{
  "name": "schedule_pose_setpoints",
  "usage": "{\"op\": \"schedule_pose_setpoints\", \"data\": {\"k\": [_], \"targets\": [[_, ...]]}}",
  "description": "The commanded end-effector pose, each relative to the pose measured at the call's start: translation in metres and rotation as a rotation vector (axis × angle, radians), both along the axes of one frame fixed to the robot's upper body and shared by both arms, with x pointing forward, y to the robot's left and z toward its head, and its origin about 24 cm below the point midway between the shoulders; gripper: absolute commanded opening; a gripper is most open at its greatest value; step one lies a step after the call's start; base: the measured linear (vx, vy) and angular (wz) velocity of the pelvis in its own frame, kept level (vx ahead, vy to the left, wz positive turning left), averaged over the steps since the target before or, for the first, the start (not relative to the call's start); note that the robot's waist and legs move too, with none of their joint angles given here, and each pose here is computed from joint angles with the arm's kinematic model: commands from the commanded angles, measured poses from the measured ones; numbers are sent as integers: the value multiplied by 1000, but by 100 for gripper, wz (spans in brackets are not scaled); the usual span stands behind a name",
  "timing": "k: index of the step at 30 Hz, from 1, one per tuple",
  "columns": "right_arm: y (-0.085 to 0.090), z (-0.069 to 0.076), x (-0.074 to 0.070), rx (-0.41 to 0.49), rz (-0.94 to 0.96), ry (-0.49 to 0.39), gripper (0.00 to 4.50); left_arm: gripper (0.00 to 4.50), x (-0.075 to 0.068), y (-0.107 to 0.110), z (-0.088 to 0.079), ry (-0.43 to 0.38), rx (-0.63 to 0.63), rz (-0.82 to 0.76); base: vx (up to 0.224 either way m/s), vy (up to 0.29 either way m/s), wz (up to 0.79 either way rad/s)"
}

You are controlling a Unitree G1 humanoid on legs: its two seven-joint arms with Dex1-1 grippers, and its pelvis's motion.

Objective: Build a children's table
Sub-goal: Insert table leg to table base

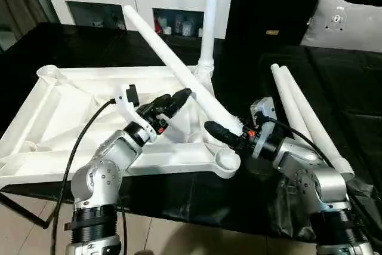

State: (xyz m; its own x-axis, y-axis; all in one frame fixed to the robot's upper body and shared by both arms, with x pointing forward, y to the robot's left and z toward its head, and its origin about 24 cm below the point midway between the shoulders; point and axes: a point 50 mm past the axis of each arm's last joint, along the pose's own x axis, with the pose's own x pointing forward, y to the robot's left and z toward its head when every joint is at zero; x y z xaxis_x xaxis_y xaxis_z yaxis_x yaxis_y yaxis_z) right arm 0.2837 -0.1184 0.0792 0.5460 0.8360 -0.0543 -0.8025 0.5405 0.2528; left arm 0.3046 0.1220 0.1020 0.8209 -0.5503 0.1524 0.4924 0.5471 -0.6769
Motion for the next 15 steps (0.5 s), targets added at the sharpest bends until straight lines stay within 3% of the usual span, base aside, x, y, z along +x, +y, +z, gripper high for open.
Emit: {"op": "schedule_pose_setpoints", "data": {"k": [1, 9, 10, 14, 15], "targets": [[12, 1, -9, 8, 89, -5, 277, 450, 3, -4, 8, -14, -50, -16, 0, 0, 0], [25, -9, -21, -12, 155, 27, 277, 450, 8, -9, 15, -18, -120, -25, 0, 0, 0], [26, -9, -21, -13, 157, 28, 277, 422, 8, -9, 15, -18, -123, -27, 0, 0, 0], [22, -11, -22, -30, 125, 31, 277, 412, 7, -10, 17, -22, -146, -39, 0, 0, 0], [21, -12, -21, -33, 118, 29, 277, 386, 7, -10, 17, -21, -146, -39, 0, 0, 0]]}}
